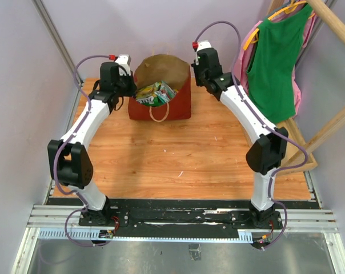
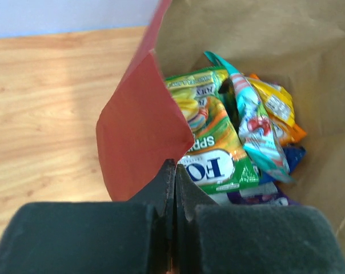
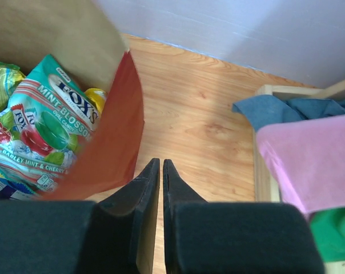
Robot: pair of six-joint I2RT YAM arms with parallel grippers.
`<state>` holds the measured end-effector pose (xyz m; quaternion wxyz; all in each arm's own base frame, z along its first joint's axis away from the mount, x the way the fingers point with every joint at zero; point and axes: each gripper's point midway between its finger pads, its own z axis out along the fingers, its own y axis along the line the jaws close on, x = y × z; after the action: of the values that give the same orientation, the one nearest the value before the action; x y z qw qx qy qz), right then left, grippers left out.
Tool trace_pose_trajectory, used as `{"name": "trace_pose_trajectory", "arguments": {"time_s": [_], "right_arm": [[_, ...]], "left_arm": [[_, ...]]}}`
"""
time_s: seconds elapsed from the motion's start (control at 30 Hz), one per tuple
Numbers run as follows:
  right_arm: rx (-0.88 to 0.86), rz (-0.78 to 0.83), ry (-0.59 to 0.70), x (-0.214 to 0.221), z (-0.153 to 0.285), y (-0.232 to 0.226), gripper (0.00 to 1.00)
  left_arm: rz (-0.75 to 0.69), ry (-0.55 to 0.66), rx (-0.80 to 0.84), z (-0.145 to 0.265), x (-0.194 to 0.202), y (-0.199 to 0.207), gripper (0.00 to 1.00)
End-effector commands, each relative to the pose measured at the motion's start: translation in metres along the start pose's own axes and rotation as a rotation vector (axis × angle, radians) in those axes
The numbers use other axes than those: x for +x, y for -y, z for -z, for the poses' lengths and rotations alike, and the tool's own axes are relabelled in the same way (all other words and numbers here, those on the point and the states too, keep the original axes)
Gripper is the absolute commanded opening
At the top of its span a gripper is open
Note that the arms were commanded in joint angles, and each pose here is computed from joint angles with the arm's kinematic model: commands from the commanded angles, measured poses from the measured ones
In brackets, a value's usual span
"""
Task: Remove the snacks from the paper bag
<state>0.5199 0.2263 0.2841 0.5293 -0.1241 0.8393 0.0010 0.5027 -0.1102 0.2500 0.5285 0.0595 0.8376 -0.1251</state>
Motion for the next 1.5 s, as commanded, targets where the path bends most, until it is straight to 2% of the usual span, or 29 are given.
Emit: {"name": "trace_pose_trajectory", "arguments": {"time_s": [0.0,0.2,0.3,0.33,0.43,0.5,0.6,1.1,1.27,1.47], "right_arm": [[-0.013,0.017,0.033,-0.010,0.029,0.019,0.07],[-0.042,0.003,0.044,0.001,0.056,0.021,0.08],[-0.068,0.004,0.053,0.001,0.065,0.020,0.16],[-0.077,0.005,0.054,0.002,0.066,0.019,0.20],[-0.107,0.008,0.051,0.002,0.066,0.013,0.48],[-0.122,0.007,0.050,0.001,0.066,0.010,0.61],[-0.140,0.004,0.046,-0.002,0.062,0.005,0.70],[-0.177,0.015,0.069,-0.029,0.040,-0.043,0.89],[-0.179,0.071,0.006,-0.021,0.004,-0.056,0.89],[-0.136,0.129,-0.084,0.011,-0.030,-0.059,0.88]], "left_arm": [[0.073,0.143,0.085,0.037,-0.035,0.038,0.00],[0.103,0.158,0.104,0.060,-0.029,0.060,0.01],[0.107,0.168,0.083,0.066,-0.028,0.056,0.03],[0.107,0.165,0.076,0.066,-0.027,0.055,0.04],[0.102,0.155,0.061,0.063,-0.024,0.052,0.06],[0.100,0.148,0.060,0.062,-0.022,0.052,0.06],[0.099,0.149,0.059,0.062,-0.020,0.051,0.06],[0.087,0.140,0.043,0.062,-0.017,0.048,0.06],[0.085,0.141,0.040,0.066,-0.015,0.048,0.07],[0.085,0.146,0.030,0.071,-0.014,0.046,0.07]]}}
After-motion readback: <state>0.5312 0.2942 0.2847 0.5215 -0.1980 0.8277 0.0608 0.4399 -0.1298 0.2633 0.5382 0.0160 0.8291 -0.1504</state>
